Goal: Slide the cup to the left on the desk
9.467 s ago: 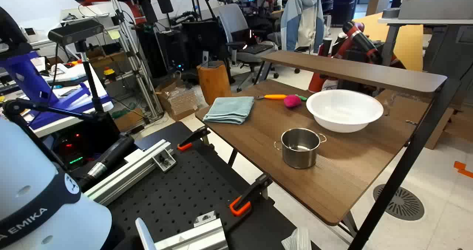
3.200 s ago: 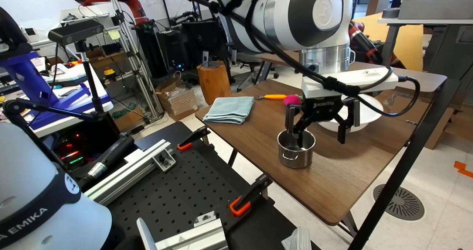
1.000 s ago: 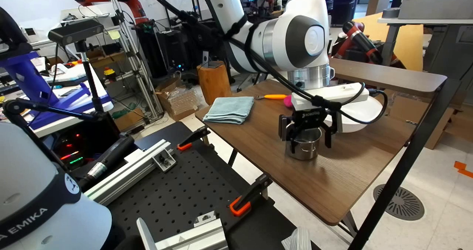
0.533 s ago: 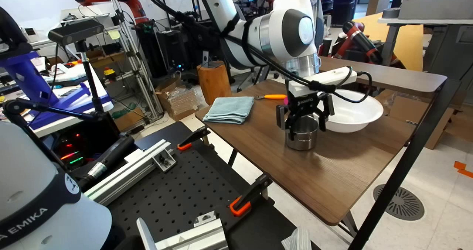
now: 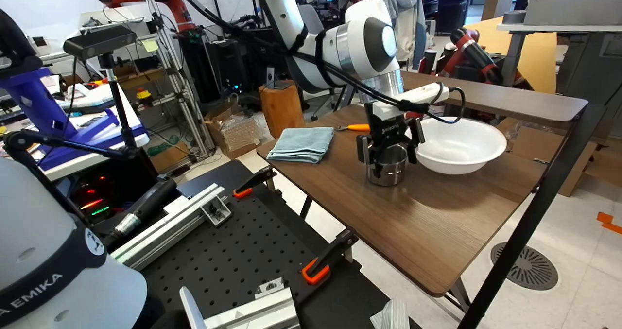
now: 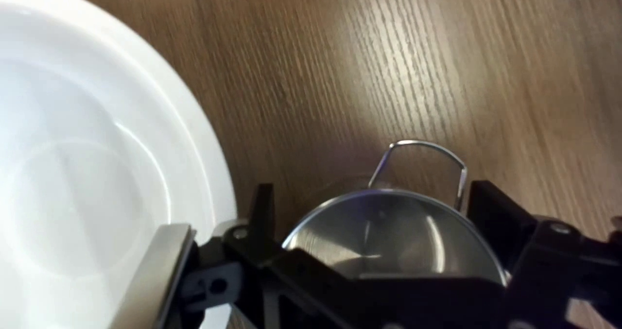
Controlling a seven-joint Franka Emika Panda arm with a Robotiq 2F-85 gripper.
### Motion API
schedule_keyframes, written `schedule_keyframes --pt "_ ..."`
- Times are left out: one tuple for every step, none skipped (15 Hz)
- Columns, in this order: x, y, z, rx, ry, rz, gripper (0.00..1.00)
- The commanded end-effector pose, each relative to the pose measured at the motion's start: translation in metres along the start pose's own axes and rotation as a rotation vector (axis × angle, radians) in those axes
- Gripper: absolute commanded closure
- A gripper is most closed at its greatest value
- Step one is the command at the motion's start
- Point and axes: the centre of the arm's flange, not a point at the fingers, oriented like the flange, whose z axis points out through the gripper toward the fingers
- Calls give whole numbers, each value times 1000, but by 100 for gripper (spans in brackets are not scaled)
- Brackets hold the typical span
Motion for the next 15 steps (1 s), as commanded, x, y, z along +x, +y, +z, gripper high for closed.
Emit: schedule_keyframes --pt "19 3 2 -15 -48 -70 0" --pt "24 2 -1 -25 -53 -84 0" --pt "30 0 -3 -35 -58 -103 0" --pt "35 -3 -5 -43 -66 -119 0" --pt "40 -6 -7 -50 -73 -137 0" --pt "46 -10 -9 -56 -80 -153 0" --pt "53 -12 -10 -63 -88 -171 0" --pt "59 -15 -12 -66 -96 -186 0" --pt "66 -17 -14 -71 -99 -203 0" --pt "73 -20 -17 -78 -104 -217 0" --pt "81 -22 -20 -82 -108 -227 0" --pt "88 -24 -23 -85 -111 -238 0" --pt "96 -26 -26 -87 -117 -247 0" --pt "103 -29 -29 -87 -123 -255 0" --pt "110 -31 -32 -91 -125 -261 0"
